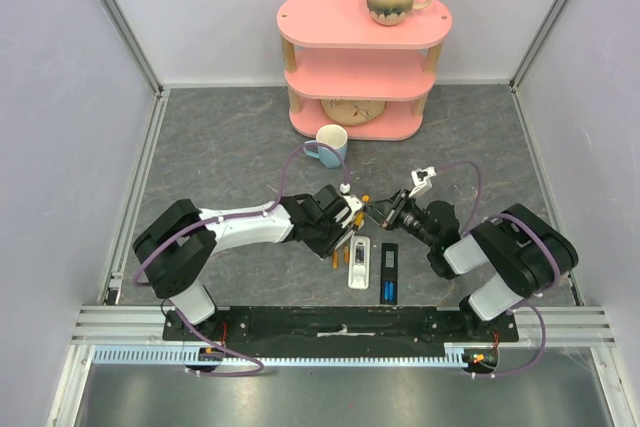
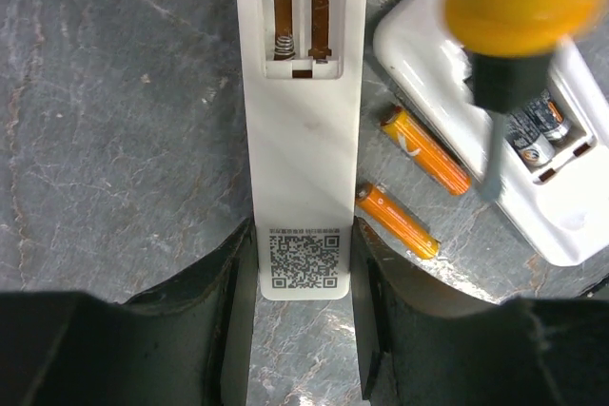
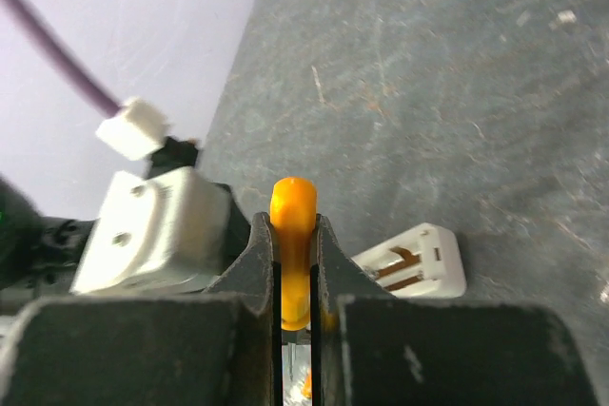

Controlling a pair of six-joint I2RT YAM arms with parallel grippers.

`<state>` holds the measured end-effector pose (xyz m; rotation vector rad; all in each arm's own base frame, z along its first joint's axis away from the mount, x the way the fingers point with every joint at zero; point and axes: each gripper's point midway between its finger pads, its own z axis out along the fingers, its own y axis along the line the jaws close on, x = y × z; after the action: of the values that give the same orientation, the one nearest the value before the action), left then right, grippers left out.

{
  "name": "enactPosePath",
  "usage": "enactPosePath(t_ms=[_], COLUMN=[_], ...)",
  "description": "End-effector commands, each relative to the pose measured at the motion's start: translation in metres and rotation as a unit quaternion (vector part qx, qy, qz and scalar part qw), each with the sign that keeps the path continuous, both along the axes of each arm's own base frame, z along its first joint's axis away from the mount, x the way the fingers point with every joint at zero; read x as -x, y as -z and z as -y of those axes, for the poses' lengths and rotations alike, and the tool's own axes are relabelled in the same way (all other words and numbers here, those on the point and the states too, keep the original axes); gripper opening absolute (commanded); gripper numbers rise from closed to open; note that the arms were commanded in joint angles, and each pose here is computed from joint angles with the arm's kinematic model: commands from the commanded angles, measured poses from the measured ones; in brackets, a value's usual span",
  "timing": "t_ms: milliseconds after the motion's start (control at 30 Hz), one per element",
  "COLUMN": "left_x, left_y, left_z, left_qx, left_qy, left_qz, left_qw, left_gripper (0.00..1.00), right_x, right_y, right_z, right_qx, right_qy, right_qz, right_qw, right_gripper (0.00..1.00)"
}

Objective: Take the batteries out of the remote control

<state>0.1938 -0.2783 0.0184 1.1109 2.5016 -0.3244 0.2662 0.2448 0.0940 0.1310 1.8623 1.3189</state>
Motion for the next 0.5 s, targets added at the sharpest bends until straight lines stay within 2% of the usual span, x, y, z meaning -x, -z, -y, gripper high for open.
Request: enactPosePath(t_ms=[0,267,467], left_x=[-0.036,-0.079,-0.088], left_y=[-0.011,-0.05,-0.041], left_z=[-0.014,-0.052,-0.101], left_qx=[0.015,0.05,0.03], left_qy=[-0.082,-0.197,-0.3], left_qz=[0.034,0.086,0.068], left_qw=[0.996,0.975,0.951], left_gripper=[0.02,0.02,0.02], right_x=[-0.003,-0.005,-0.001], right_y=[-0.1,-0.097,-0.094], right_z=[0.001,0.015,0.028], right_qx=[-0.068,0.009,0.053], right_qy=[0.005,0.033,0.052], right_qz=[0.183,0.176,0.176], right_qw=[0.981,0.984,0.982], right_gripper=[0.0,0.0,0.0])
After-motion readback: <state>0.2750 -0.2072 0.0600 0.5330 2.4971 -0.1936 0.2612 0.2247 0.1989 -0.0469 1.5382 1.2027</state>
